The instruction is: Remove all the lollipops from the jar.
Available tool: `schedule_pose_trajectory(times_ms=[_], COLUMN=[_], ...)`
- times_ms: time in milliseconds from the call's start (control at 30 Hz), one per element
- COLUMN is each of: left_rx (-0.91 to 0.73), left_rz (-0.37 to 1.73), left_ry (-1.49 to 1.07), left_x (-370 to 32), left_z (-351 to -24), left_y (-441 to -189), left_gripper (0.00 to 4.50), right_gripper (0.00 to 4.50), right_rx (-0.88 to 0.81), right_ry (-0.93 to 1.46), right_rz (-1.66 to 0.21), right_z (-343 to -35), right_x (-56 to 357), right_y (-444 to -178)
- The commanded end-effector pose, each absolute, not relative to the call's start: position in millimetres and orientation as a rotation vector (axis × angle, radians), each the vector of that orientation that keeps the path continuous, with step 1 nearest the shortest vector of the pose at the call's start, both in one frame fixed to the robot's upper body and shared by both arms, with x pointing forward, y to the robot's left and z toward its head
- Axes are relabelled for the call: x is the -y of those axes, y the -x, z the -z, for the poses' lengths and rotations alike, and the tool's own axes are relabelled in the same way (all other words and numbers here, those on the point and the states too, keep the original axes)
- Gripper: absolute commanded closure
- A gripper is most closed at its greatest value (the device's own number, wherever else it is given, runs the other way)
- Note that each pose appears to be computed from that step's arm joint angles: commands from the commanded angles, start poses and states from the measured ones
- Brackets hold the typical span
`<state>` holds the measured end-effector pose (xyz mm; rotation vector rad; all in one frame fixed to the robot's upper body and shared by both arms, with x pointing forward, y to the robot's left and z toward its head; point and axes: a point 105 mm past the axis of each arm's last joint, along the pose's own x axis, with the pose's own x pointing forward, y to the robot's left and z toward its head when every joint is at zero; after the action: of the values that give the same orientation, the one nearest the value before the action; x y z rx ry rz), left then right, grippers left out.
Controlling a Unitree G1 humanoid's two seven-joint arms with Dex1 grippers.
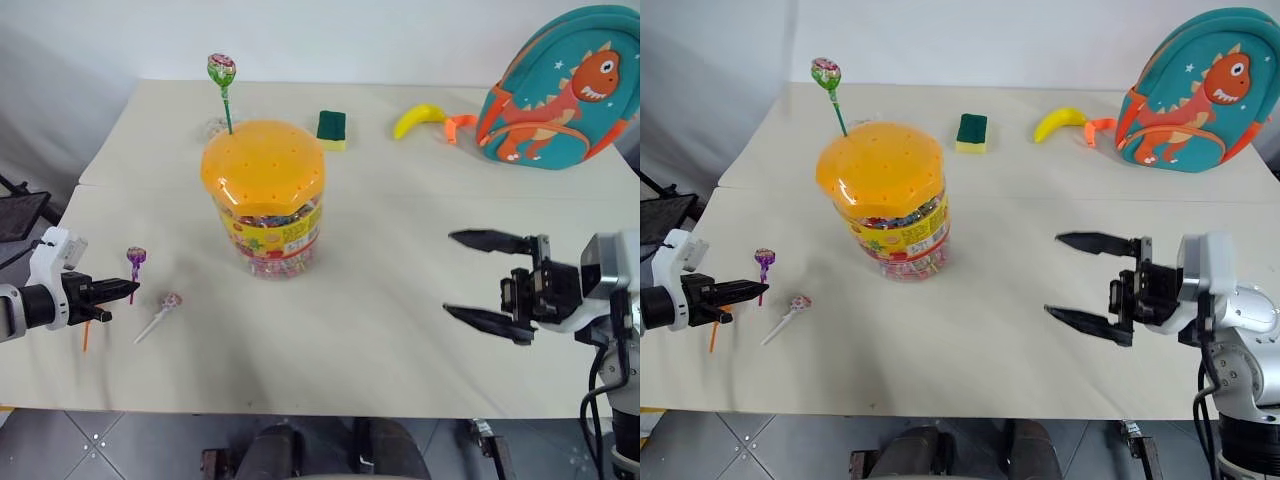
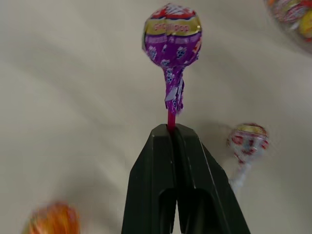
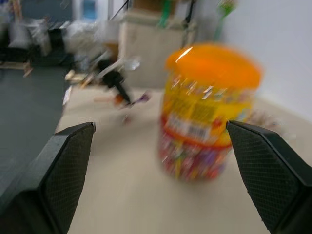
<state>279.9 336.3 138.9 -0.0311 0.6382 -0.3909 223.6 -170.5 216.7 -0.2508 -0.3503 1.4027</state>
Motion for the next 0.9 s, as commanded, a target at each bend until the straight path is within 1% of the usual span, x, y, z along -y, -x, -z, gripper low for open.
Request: schedule_pose_trajectory(times_ms=[33, 167, 300, 400, 433, 467, 500, 567, 633, 667, 700, 733, 767, 833, 900], left_rx=[-0.651, -0.650, -0.621, -0.505, -0.479, -0.456, -0.427, -0.322, -0.256, -0.241, -0.167, -0.005, 0.117, 0.261, 0.311], left_rz=[0.363, 0.356, 0.363, 0.400, 0.421, 0.431, 0.456, 0.645, 0.821, 0.860, 0.882, 0.899, 0.926, 0.987, 1.053], left_ry=[0.011, 0.023, 0.027, 0.029, 0.015, 0.017, 0.006, -0.037, -0.101, -0.116, -0.142, -0.169, -0.173, -0.174, -0.163], left_x=[-340, -340, -337, -333, -332, -331, -330, -311, -295, -292, -287, -276, -263, -240, -218], left_z=[-140, -142, -150, -180, -187, -194, -202, -231, -249, -252, -263, -282, -299, -318, -325], left_y=[-279, -280, -282, -287, -287, -288, -287, -277, -263, -260, -264, -278, -286, -299, -309], left_gripper=[4.47, 4.47, 3.56, 2.63, 2.38, 2.02, 1.76, 1.76, 1.76, 1.76, 1.76, 1.76, 1.76, 1.76, 1.76], right_gripper=[0.00, 0.00, 0.00, 0.00, 0.00, 0.00, 0.00, 0.00, 0.00, 0.00, 0.00, 0.00, 0.00, 0.00, 0.00], right_rx=[0.341, 0.345, 0.342, 0.390, 0.407, 0.435, 0.465, 0.512, 0.550, 0.562, 0.581, 0.608, 0.628, 0.645, 0.653], right_ry=[0.283, 0.279, 0.275, 0.228, 0.208, 0.180, 0.142, 0.094, 0.062, 0.053, 0.040, 0.026, 0.020, 0.023, 0.031], right_rz=[-1.485, -1.488, -1.497, -1.459, -1.440, -1.414, -1.382, -1.323, -1.269, -1.252, -1.228, -1.192, -1.164, -1.133, -1.121], right_z=[-211, -210, -209, -217, -221, -226, -234, -250, -263, -266, -271, -276, -279, -282, -282], right_x=[169, 169, 170, 174, 175, 175, 176, 181, 187, 189, 192, 196, 199, 201, 201], right_y=[-214, -213, -211, -208, -209, -210, -211, -213, -215, -216, -218, -221, -223, -226, -227])
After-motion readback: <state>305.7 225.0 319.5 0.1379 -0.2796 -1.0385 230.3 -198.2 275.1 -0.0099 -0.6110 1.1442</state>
